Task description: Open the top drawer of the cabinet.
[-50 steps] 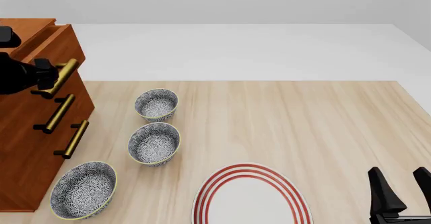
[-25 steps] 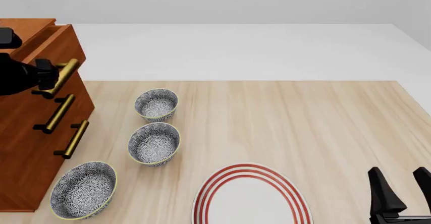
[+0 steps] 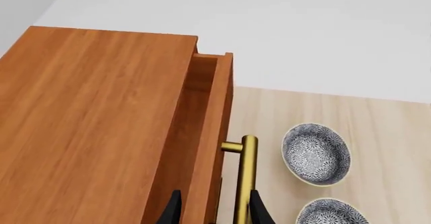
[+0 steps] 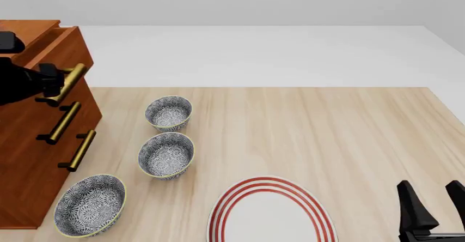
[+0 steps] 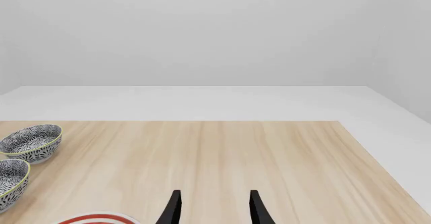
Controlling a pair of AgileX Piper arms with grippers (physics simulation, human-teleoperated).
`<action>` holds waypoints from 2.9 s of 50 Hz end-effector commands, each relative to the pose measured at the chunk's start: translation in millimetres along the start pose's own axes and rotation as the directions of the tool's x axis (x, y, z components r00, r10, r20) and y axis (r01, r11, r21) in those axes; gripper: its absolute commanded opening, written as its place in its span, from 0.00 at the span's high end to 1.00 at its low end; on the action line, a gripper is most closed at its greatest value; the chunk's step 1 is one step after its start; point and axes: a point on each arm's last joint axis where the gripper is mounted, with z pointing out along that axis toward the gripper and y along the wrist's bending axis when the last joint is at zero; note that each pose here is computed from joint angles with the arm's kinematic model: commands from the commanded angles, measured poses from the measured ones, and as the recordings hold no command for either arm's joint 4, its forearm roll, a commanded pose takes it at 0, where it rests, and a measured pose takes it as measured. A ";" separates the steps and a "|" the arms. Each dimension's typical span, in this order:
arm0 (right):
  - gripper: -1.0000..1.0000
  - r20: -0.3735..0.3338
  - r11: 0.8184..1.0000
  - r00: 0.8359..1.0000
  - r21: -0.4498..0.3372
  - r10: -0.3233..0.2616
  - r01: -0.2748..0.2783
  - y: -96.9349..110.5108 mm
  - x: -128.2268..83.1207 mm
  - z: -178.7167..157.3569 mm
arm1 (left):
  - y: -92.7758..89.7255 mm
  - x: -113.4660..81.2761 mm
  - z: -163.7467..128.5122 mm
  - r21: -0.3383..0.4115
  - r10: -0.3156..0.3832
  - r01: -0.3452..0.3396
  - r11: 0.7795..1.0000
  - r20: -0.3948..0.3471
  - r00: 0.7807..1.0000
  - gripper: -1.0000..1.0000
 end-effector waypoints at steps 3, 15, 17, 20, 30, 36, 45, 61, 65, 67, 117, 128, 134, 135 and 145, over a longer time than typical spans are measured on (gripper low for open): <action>0.00 0.000 1.000 1.000 0.000 0.000 0.000 0.0 0.0 0.0 | -19.1 67.2 40.0 0.063 -0.070 0.093 0.994 -0.291 0.954 0.00; 0.00 0.000 1.000 1.000 0.000 0.000 0.000 0.0 0.0 0.0 | -24.7 73.0 46.1 0.078 -0.054 0.083 0.994 -0.318 0.946 0.00; 0.00 0.000 1.000 1.000 0.000 0.000 0.000 0.0 0.0 0.0 | -24.9 72.4 48.0 0.077 -0.055 0.084 0.993 -0.321 0.946 0.00; 0.00 0.000 1.000 1.000 0.000 0.001 -0.001 0.0 0.0 0.0 | -27.0 71.7 48.4 0.083 -0.052 0.083 0.993 -0.323 0.945 0.00; 0.00 0.000 1.000 1.000 0.000 0.000 0.000 0.0 0.0 0.0 | -32.8 67.6 53.9 0.099 -0.037 0.075 0.992 -0.340 0.940 0.00; 0.00 0.000 1.000 1.000 0.000 0.000 0.000 0.0 0.0 0.0 | -38.3 66.8 57.2 0.112 -0.028 0.072 0.991 -0.355 0.934 0.00; 0.00 0.000 1.000 1.000 0.000 0.000 0.000 0.0 0.0 0.0 | -47.1 62.3 62.6 0.129 -0.018 0.073 0.989 -0.380 0.925 0.00; 0.00 0.000 1.000 1.000 0.000 0.000 0.000 0.0 0.0 0.0 | -67.0 57.6 55.9 0.183 0.020 0.058 0.981 -0.393 0.919 0.00; 0.00 0.000 1.000 1.000 0.000 0.000 0.000 0.0 0.0 0.0 | -66.5 51.8 54.6 0.188 0.033 0.045 0.981 -0.393 0.919 0.00; 0.00 0.000 1.000 1.000 0.000 0.000 0.000 0.0 0.0 0.0 | -66.6 50.2 53.6 0.188 0.034 0.044 0.981 -0.394 0.919 0.00; 0.00 0.000 1.000 1.000 0.000 0.000 0.000 0.0 0.0 0.0 | -60.7 7.8 33.9 0.225 0.143 -0.059 0.973 -0.379 0.914 0.00; 0.00 0.000 1.000 1.000 0.000 0.000 0.000 0.0 0.0 0.0 | -81.3 7.5 17.7 0.272 0.141 -0.037 0.961 -0.373 0.917 0.00; 0.00 0.000 1.000 1.000 0.000 0.000 0.000 0.0 0.0 0.0 | -86.6 9.9 12.8 0.283 0.133 -0.025 0.959 -0.369 0.920 0.00; 0.00 0.000 1.000 1.000 0.000 0.000 0.000 0.0 0.0 0.0 | -86.6 9.9 12.8 0.283 0.133 -0.025 0.959 -0.369 0.920 0.00; 0.00 0.000 1.000 1.000 0.000 0.000 0.000 0.0 0.0 0.0 | -98.7 13.2 -2.0 0.317 0.123 -0.003 0.948 -0.360 0.925 0.00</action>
